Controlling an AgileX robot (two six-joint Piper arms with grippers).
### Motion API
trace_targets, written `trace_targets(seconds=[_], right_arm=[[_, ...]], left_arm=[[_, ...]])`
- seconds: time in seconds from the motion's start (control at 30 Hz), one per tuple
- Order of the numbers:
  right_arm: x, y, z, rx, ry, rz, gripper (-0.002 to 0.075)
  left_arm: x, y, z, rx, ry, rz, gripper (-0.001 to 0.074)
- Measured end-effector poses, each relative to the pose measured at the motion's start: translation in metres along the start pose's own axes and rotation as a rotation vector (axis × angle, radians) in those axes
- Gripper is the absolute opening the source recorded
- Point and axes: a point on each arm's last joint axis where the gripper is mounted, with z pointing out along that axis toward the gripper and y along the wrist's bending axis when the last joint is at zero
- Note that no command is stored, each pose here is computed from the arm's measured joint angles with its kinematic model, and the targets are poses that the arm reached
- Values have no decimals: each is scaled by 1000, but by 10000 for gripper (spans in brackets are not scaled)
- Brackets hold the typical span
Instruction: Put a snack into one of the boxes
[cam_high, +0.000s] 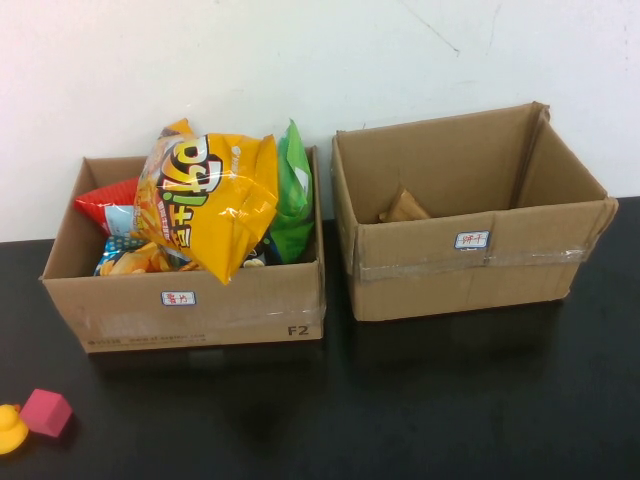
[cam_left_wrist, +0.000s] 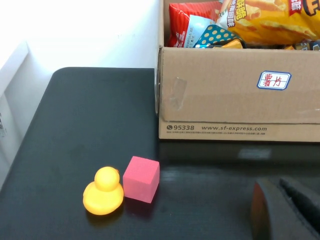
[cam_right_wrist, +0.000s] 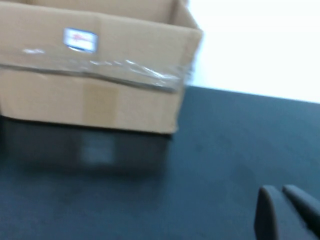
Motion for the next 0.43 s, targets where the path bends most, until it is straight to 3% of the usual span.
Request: trace_targets(seconds=[0.43], right_arm=[[9, -3, -1, 55, 102, 42, -1]], left_arm=[[0, 0, 0, 0, 0, 0, -2]])
